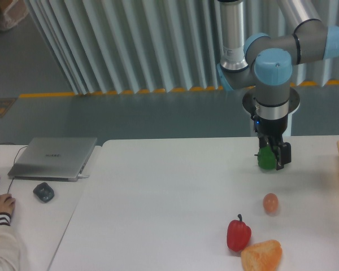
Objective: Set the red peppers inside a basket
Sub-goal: 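Open the gripper to release the green pepper onto the table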
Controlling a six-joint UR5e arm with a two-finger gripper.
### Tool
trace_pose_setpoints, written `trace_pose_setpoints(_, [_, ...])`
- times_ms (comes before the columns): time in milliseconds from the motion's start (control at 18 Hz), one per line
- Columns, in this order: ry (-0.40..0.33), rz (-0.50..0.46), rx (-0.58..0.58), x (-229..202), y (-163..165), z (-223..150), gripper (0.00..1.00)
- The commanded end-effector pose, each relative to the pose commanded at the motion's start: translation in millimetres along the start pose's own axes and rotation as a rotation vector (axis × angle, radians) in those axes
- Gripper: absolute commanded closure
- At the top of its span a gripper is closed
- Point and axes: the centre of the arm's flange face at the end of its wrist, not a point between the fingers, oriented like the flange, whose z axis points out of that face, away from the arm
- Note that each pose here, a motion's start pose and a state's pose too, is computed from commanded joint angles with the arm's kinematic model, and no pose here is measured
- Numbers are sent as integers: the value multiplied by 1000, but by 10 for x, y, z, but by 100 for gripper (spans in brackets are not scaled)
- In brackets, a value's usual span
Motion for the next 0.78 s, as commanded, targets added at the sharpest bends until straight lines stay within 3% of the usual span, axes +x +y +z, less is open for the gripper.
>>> trace_pose_setpoints(167, [-2,-1,4,-3,-4,-9,0])
trace_pose_setpoints(333, [-2,-69,4,-13,-23,0,0])
trace_pose_setpoints(778, [-12,-63,2,-2,-76,-13,0])
